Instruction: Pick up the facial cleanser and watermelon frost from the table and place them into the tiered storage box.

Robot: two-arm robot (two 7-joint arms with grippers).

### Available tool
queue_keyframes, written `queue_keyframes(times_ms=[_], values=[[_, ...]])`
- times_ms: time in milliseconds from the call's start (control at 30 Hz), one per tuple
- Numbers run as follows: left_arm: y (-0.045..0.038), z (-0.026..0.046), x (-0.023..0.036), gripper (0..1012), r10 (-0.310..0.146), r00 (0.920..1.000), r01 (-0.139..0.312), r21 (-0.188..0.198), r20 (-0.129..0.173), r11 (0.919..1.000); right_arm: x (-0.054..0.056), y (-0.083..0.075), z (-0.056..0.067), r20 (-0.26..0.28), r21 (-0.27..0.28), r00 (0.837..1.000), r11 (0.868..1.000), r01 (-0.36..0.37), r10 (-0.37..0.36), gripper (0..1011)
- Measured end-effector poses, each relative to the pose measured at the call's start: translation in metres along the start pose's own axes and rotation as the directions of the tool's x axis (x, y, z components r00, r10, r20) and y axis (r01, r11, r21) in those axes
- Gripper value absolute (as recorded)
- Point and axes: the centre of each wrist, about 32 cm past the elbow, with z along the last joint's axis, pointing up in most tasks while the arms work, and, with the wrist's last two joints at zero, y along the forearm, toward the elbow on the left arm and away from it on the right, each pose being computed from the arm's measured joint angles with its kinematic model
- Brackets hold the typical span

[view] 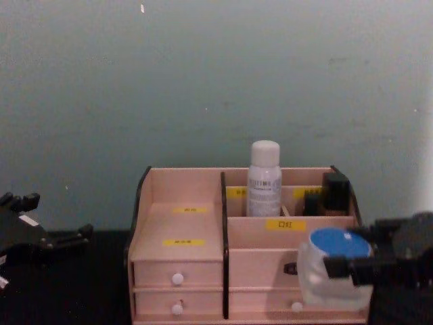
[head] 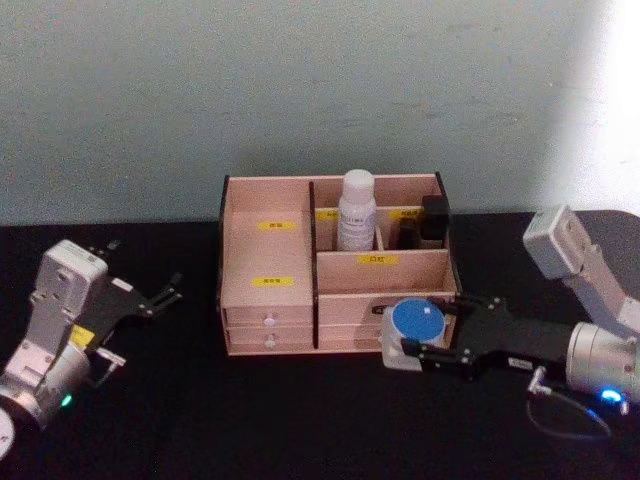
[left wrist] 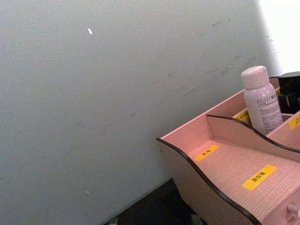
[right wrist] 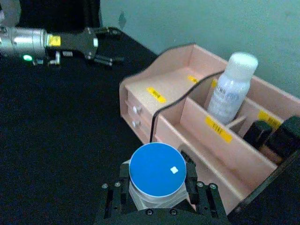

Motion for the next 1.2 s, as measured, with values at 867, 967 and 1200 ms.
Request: queue_keyframes(times_ms=[867,967,1200], values=[[0.0000,0.0000,0.0000,1001,0.000,1.0000,0.000,0.000,0.000,1.0000,0.029,0.058,0.052,0.064,0.083,0.998,0.996,-0.016,0.011,708],[0.0000,0.0000,0.0000,1001,0.000,1.0000,0.000,0.000,0.000,1.0000,0.033,0.069,0.056,0.066,0.087,0.998,0.996,-0.022,0.016,708],[0.0000,0.0000,0.0000,1001,0.000,1.0000,0.000,0.000,0.000,1.0000,0.040,0.092,0.065,0.074,0.098,0.997,0.995,-0.030,0.022,708]])
